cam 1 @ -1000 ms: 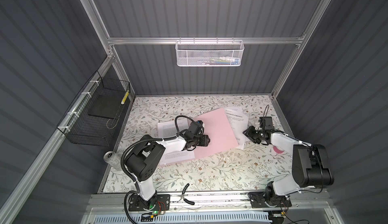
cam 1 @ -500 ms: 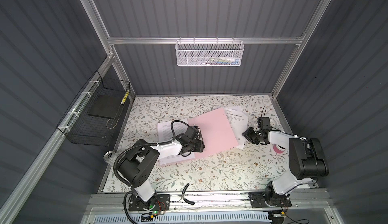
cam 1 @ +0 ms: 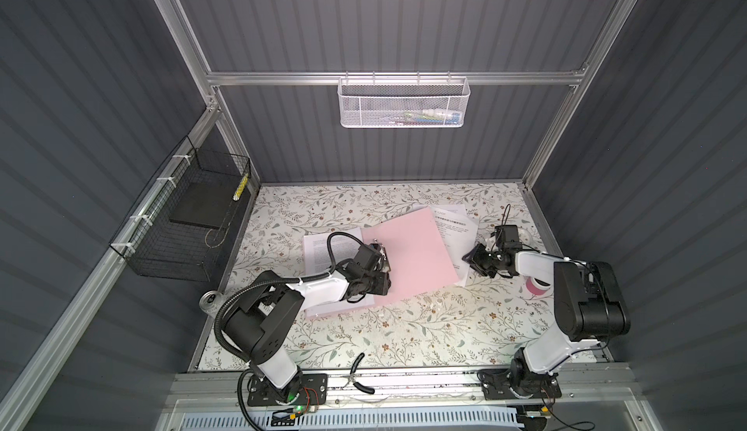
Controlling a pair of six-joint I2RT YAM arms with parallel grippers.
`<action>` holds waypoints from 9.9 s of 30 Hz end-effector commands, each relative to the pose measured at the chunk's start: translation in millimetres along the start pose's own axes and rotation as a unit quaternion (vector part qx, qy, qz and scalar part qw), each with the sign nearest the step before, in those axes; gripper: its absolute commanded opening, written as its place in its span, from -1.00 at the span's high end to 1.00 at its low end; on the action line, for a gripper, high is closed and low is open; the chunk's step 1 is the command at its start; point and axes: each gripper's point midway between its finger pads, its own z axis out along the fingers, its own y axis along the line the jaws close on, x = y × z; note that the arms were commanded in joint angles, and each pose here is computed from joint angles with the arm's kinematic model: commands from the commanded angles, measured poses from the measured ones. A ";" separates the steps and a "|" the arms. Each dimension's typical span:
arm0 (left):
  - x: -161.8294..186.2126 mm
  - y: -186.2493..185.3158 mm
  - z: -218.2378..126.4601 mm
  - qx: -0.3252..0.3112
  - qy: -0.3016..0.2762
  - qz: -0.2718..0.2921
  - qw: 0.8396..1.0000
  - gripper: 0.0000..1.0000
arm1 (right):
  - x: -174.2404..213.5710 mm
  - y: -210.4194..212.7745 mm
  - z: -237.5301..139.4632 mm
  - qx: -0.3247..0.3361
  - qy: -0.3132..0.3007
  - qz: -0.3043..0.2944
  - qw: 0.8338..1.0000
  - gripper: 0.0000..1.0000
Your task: Put the files into the folder
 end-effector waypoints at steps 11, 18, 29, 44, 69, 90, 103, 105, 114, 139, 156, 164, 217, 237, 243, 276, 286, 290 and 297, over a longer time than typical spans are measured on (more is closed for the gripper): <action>3.2 2.5 -1.0 -0.008 0.004 0.010 1.000 -0.09 | -8.1 6.6 6.1 0.028 0.023 -0.007 0.999 0.45; 2.9 1.3 1.5 -0.004 0.005 0.011 1.000 -0.08 | -9.5 8.8 8.3 0.032 0.028 -0.011 0.999 0.61; -2.7 -0.8 -1.2 -0.005 -0.001 0.020 1.000 -0.06 | -14.8 15.1 4.4 0.032 0.020 -0.017 0.999 1.00; -85.5 15.7 -96.1 -0.044 -0.167 -0.015 0.985 -0.04 | -79.3 172.1 -151.4 -0.064 -0.152 -0.162 0.973 1.00; -107.9 29.8 -93.3 -0.010 -0.195 -0.052 0.979 -0.08 | -30.8 144.2 -135.7 -0.009 -0.100 -0.171 0.980 0.69; -102.6 -146.9 29.4 0.237 -0.070 -0.012 0.969 -0.35 | 3.6 56.9 -125.4 -0.005 -0.078 -0.063 0.995 -0.18; -103.6 -174.8 75.3 0.288 -0.033 -0.038 0.956 -0.45 | 10.3 24.3 -105.2 0.002 -0.060 -0.024 0.998 -0.19; -105.2 -177.1 81.3 0.294 -0.033 -0.042 0.954 -0.46 | 10.5 20.8 -101.8 0.000 -0.061 -0.017 0.998 -0.19; -106.2 -184.5 104.9 0.289 -0.020 -0.044 0.956 -0.44 | 13.5 16.2 -92.4 -0.007 -0.049 -0.004 0.999 -0.18; -92.4 -160.6 134.2 0.228 -0.009 -0.015 0.973 -0.41 | -55.5 -89.6 -119.3 0.216 -0.125 0.065 0.966 -0.65; -105.4 -130.3 136.3 0.180 -0.017 -0.007 0.984 -0.41 | -85.3 -97.1 -76.8 0.205 -0.095 0.076 0.971 -0.68; -102.7 -122.7 140.9 0.154 -0.007 0.016 0.988 -0.43 | -79.2 -107.2 -53.1 0.209 -0.054 0.078 0.973 -0.68; -92.4 -145.6 167.7 0.274 0.024 -0.012 0.961 -0.66 | -30.4 -24.9 -1.0 0.027 0.080 0.051 0.995 -0.55; -111.5 -149.8 147.7 0.306 -0.018 -0.031 0.951 -0.35 | -10.2 29.1 9.0 -0.010 0.106 0.018 0.994 -0.52; -114.8 -150.4 142.9 0.311 -0.022 -0.029 0.950 -0.12 | -5.9 27.9 9.0 -0.012 0.111 0.026 0.993 -0.52; -163.8 -189.2 -26.5 0.358 -0.114 0.016 0.927 0.47 | -37.9 70.2 -126.6 -0.060 -0.079 -0.043 0.994 -0.61; -173.0 -175.0 -89.9 0.388 -0.143 -0.004 0.911 0.52 | -13.4 97.1 -163.5 -0.199 -0.098 -0.100 0.970 -0.72; -175.7 -170.2 -102.1 0.403 -0.149 -0.020 0.903 0.52 | -0.4 103.0 -160.1 -0.239 -0.078 -0.112 0.961 -0.72; -177.4 -178.4 -124.1 0.462 -0.153 -0.048 0.872 0.52 | 9.0 106.7 -156.9 -0.273 -0.066 -0.121 0.952 -0.72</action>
